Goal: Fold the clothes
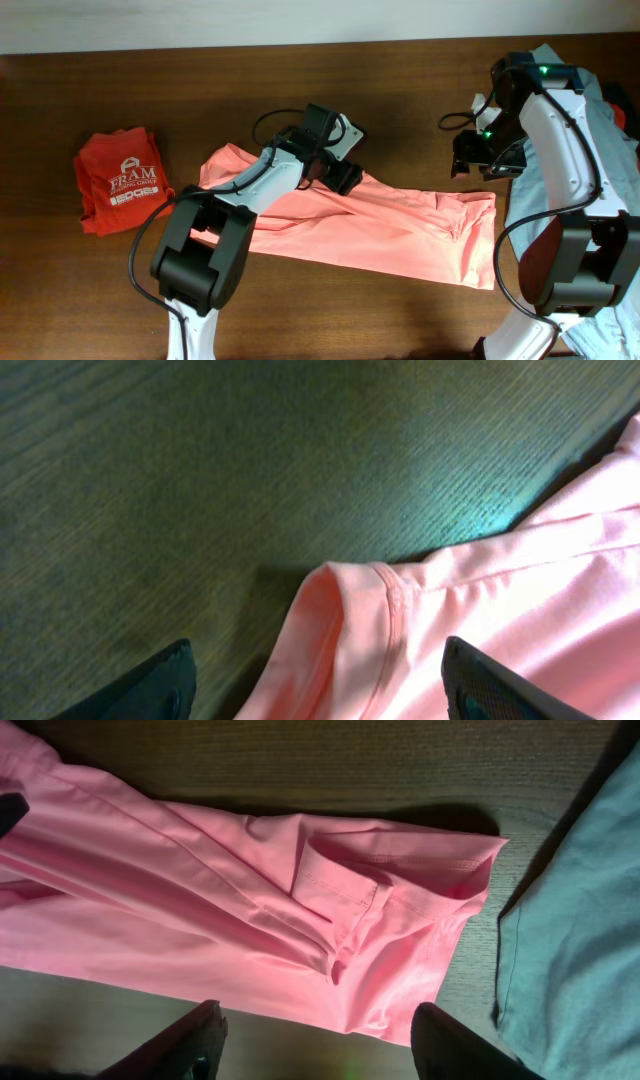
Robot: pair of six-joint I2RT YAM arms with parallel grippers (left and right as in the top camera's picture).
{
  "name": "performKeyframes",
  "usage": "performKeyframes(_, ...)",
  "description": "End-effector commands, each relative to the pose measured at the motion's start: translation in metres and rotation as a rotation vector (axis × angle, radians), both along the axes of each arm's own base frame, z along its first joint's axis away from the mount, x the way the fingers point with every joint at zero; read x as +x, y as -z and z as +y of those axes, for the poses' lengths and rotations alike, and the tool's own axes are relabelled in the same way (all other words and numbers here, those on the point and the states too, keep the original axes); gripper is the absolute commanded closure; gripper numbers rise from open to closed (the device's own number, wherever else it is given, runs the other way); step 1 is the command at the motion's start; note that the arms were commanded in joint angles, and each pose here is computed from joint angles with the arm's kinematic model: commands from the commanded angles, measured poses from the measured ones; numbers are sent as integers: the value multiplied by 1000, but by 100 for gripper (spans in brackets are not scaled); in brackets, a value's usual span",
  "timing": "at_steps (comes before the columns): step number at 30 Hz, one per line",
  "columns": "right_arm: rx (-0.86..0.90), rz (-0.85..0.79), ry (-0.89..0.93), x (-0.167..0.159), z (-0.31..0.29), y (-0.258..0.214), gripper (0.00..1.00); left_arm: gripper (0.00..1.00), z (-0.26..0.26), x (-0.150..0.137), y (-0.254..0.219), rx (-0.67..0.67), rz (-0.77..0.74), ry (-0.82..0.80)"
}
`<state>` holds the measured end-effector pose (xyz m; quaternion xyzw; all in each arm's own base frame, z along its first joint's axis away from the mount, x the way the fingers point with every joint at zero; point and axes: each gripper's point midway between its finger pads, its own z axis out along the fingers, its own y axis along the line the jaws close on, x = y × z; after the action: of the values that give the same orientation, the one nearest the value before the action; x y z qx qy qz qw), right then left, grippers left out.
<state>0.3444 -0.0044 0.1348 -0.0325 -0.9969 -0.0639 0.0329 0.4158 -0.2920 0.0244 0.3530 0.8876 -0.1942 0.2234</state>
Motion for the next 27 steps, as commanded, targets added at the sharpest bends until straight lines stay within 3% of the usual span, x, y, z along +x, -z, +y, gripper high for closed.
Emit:
performKeyframes(1,12,-14,1,1,3,-5,36,23,-5,0,6,-10,-3,28)
performKeyframes(6,12,-14,1,1,3,-5,37,55,-7,-2,10,-22,12,38)
performKeyframes(9,12,-14,1,1,3,-5,37,53,-10,-9,19,-30,48,53)
performKeyframes(12,11,-14,1,1,3,-5,37,44,-10,-12,22,-27,62,55)
performKeyframes(15,12,-15,1,1,3,-5,37,45,-9,-12,22,-26,63,55)
performKeyframes(18,11,-15,1,1,3,-5,37,63,-15,-13,17,-56,71,71)
performKeyframes(20,11,-15,1,1,3,-5,37,85,-20,-12,10,-79,70,83)
performKeyframes(21,11,-15,1,1,3,-5,37,90,-22,-10,5,-88,67,86)
performKeyframes(23,11,-15,1,1,3,-5,37,94,-24,-6,-1,-91,59,86)
performKeyframes(27,11,-15,1,1,3,-5,38,91,-27,0,-12,-96,49,87)
